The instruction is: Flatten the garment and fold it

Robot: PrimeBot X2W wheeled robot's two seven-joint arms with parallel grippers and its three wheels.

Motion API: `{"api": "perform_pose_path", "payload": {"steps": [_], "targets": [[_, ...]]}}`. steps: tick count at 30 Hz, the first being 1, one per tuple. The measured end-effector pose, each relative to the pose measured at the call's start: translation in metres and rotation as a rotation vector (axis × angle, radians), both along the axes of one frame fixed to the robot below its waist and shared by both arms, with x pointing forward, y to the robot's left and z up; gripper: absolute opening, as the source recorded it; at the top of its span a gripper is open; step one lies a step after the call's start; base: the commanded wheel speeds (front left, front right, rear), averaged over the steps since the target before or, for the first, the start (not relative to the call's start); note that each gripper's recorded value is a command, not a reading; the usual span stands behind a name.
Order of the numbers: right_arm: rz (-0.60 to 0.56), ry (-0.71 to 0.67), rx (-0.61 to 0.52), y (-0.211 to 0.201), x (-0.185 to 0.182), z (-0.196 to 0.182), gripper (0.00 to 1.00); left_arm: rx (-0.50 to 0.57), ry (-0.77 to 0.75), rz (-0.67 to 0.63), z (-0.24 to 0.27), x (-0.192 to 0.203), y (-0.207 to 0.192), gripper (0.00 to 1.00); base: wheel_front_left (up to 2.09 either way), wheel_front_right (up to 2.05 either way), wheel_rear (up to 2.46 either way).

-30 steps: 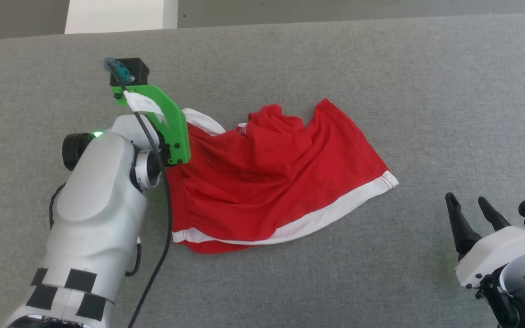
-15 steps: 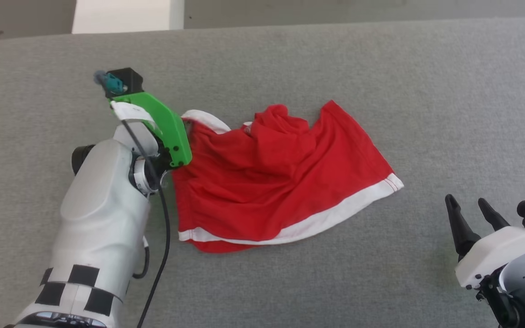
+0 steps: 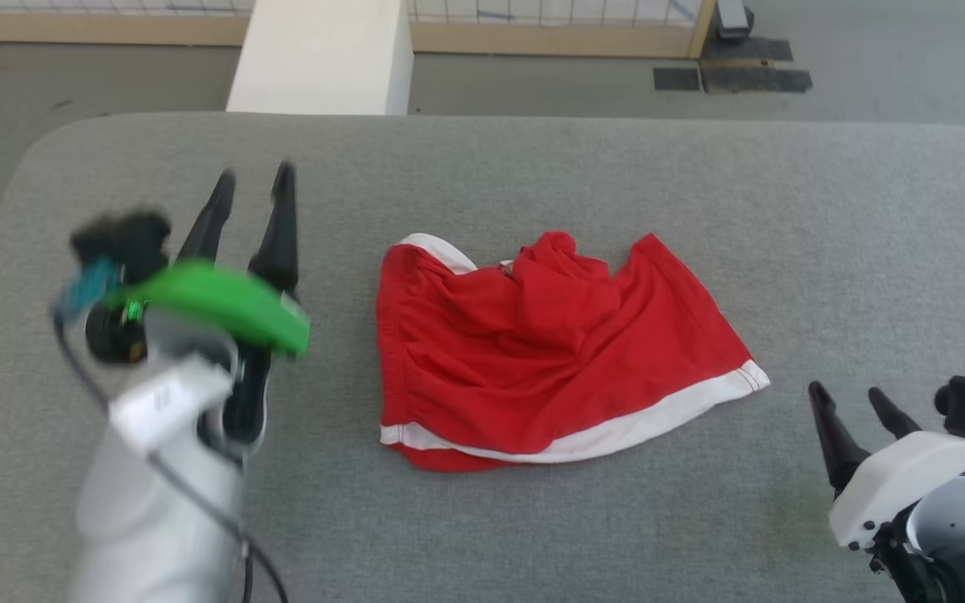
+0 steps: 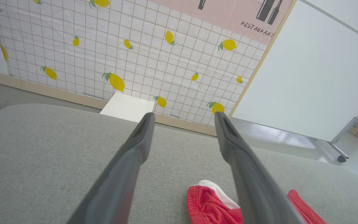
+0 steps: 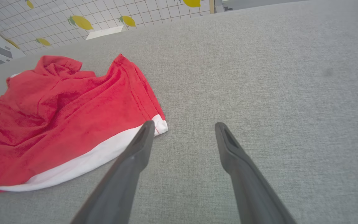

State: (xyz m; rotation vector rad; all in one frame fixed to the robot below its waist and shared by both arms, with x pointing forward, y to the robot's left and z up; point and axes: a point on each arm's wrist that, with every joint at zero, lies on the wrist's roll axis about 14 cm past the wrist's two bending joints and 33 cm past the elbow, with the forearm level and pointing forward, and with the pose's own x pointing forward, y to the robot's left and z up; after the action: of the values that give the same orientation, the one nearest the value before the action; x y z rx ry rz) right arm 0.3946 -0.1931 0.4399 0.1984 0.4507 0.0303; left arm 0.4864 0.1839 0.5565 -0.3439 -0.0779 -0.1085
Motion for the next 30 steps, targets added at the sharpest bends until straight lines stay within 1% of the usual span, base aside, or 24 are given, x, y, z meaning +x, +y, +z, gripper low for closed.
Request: {"api": "perform_pose_path", "payload": {"steps": [3,7,10,11,14,18,23,29,30], "targets": [[0.034,0.026,-0.016,0.009,0.0,0.0,1.0,0.023,-0.049,0.056,-0.008,-0.029,0.013,1.0,0.0,0.0,0.0],[0.088,0.11,-0.059,0.02,0.004,-0.007,1.0,0.038,-0.006,0.141,-0.034,-0.062,0.031,1.0,0.0,0.0,0.0],[0.125,0.174,-0.122,0.026,0.017,-0.009,1.0,0.041,0.024,0.161,-0.048,-0.076,0.032,1.0,0.0,0.0,0.0],[0.134,0.193,-0.132,0.028,0.021,-0.01,1.0,0.042,0.031,0.166,-0.051,-0.079,0.032,1.0,0.0,0.0,0.0],[0.177,0.279,-0.217,0.033,0.034,-0.015,1.0,0.032,0.068,0.182,-0.064,-0.087,0.03,1.0,0.0,0.0,0.0],[0.238,0.389,-0.294,0.04,0.043,-0.028,1.0,0.012,0.092,0.196,-0.073,-0.089,0.029,1.0,0.0,0.0,0.0],[0.319,0.546,-0.381,0.044,0.038,-0.058,1.0,0.007,0.117,0.218,-0.081,-0.091,0.032,1.0,0.0,0.0,0.0],[0.405,0.648,-0.438,0.052,0.034,-0.072,1.0,0.015,0.139,0.25,-0.089,-0.095,0.041,1.0,0.0,0.0,0.0],[0.41,0.663,-0.432,0.052,0.034,-0.073,0.51,0.014,0.142,0.254,-0.09,-0.095,0.042,1.0,0.0,0.0,0.0]]}}
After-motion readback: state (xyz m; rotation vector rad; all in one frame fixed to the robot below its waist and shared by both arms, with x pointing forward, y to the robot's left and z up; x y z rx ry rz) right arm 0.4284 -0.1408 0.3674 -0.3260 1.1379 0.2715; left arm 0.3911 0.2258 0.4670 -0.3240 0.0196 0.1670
